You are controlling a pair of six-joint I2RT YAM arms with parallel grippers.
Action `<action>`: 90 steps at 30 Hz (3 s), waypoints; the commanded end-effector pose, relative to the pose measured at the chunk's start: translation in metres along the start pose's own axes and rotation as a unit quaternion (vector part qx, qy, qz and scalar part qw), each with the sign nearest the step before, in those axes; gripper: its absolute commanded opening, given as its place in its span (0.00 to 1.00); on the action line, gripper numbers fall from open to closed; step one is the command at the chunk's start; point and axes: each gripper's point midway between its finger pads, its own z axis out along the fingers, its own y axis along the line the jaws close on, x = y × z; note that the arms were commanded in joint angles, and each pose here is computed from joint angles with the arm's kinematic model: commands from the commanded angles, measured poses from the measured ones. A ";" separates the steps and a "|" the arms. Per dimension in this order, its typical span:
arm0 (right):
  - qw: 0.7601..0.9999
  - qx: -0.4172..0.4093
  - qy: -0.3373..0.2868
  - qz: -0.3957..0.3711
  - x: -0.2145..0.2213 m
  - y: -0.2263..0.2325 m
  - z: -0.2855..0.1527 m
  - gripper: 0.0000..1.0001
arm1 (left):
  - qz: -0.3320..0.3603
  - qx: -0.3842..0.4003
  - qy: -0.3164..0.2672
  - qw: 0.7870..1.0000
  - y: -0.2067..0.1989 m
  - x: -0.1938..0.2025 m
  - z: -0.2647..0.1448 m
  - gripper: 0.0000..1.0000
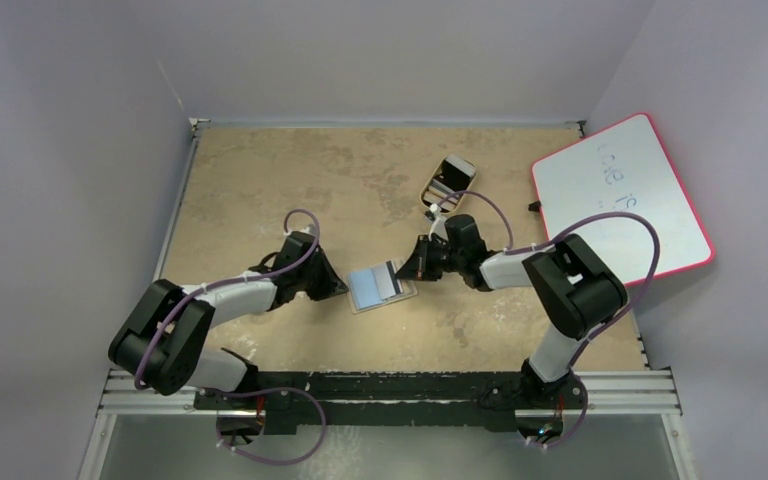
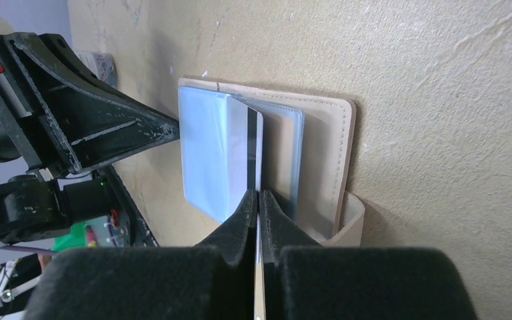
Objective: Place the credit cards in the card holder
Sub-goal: Insert the credit card into the card holder.
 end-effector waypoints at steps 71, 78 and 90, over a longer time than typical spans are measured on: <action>0.987 0.091 -0.069 -0.116 -0.038 0.053 -0.003 0.40 | 0.031 0.012 -0.054 0.998 -0.045 -0.038 -0.029 0.47; 0.959 0.155 -0.142 -0.193 -0.119 0.045 -0.041 0.44 | 0.105 0.033 -0.111 0.988 -0.079 -0.070 -0.084 0.59; 0.845 0.392 -0.232 -0.279 -0.274 -0.010 -0.114 0.51 | 0.229 0.056 -0.154 0.959 -0.102 -0.086 -0.144 0.70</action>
